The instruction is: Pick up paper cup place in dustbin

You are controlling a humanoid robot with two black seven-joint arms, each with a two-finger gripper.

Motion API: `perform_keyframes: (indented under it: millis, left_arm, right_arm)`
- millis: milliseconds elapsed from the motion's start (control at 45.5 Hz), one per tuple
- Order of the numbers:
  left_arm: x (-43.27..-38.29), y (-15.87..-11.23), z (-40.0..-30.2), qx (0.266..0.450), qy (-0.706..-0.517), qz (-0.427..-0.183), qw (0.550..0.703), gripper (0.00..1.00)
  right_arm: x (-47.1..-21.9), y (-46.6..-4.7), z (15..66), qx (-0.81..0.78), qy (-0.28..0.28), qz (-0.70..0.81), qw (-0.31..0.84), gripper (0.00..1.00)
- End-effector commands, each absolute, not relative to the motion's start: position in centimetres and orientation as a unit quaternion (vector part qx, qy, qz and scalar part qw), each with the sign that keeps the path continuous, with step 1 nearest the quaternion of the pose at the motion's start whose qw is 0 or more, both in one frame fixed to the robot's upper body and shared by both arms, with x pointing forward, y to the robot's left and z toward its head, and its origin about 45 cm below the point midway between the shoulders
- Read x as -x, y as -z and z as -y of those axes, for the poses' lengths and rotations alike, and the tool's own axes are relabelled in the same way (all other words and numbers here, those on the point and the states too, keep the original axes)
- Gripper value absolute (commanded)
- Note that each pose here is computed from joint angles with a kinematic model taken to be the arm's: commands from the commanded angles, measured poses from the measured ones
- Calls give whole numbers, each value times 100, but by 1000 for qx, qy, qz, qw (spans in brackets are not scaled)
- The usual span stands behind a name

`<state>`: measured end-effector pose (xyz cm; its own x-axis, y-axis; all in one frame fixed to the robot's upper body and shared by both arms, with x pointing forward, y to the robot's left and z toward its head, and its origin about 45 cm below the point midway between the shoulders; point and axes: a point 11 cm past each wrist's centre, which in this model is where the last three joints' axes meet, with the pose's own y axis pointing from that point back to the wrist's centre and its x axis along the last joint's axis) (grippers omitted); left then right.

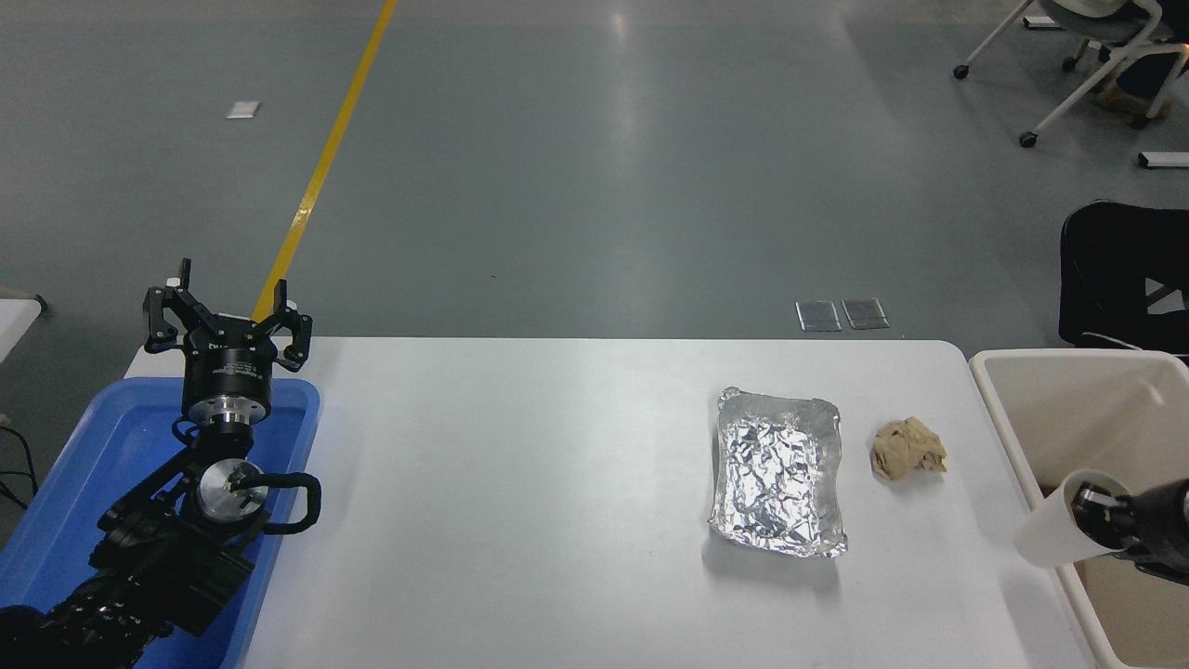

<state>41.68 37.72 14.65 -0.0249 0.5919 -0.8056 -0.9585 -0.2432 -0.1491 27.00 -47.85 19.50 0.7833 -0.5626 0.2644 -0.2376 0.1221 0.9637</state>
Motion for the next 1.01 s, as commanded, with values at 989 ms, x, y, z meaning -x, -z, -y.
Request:
perform_keyframes:
  millis: [989]
  left_arm:
    - [-4174, -1472, -3766, 402, -678, -228, 572, 99]
  right_arm:
    - [-3124, -4286, 3305, -741, -13, 156, 652, 0]
